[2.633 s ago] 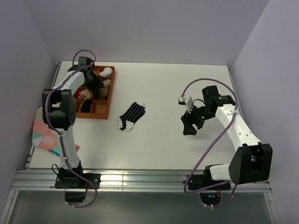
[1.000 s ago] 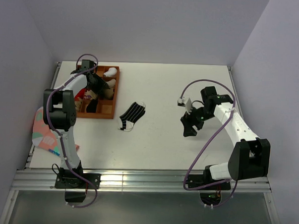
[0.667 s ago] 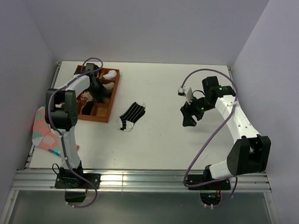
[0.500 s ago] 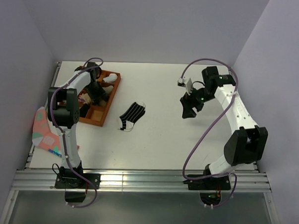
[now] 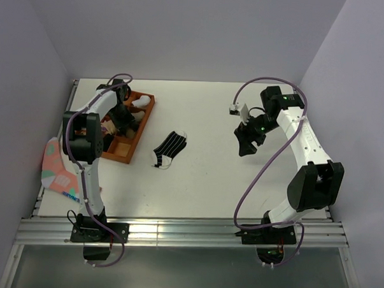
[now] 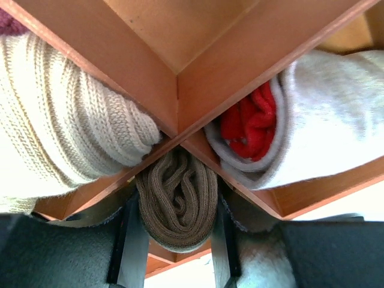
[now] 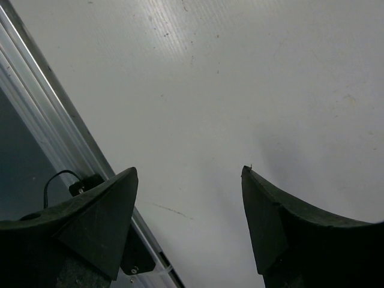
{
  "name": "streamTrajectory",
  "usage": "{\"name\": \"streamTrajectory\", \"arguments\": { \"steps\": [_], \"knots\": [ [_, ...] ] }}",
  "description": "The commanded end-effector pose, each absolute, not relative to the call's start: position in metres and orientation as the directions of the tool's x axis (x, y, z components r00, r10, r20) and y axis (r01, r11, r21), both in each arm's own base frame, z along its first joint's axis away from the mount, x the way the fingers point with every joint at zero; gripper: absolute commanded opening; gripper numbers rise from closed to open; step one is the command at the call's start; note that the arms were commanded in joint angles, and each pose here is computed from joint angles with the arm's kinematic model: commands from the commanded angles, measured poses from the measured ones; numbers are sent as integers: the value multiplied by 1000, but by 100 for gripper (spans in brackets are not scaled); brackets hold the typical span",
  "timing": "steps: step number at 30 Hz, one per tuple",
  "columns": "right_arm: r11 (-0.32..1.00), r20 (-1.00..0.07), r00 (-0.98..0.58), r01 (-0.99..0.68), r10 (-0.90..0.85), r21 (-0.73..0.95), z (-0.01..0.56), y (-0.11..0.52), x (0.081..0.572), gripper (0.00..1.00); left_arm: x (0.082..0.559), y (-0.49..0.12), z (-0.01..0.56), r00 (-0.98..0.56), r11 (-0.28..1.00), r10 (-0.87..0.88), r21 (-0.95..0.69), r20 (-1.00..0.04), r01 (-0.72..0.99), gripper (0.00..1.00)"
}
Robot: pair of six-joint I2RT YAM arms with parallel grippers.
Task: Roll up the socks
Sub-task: Place the sock in the storage box.
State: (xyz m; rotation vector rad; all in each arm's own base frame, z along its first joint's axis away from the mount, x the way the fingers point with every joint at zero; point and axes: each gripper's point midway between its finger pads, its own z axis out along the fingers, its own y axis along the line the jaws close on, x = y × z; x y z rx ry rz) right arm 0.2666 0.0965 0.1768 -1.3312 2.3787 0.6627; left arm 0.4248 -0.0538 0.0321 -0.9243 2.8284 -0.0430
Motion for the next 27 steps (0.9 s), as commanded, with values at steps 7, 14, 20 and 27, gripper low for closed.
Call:
{"name": "streamTrajectory", "arguments": {
  "steps": [7,14,20,27],
  "knots": [
    [448,-501,-482,-872,-719,197,190,91,271,77,451,-60,64,-730,767,-641,-195,-236,-611,50],
    [442,-509,-486,-871,-710,215,194,96,273,77,446,-56,73,-732,779,-626,-195,-269,-595,55],
    [444,-509,-495,-866,-704,229,192,97,270,77,455,-58,89,-725,792,-610,-243,-319,-560,59],
    [451,-505,-499,-864,-705,224,190,95,269,77,453,-55,94,-714,788,-616,-243,-332,-566,60]
  ]
}}
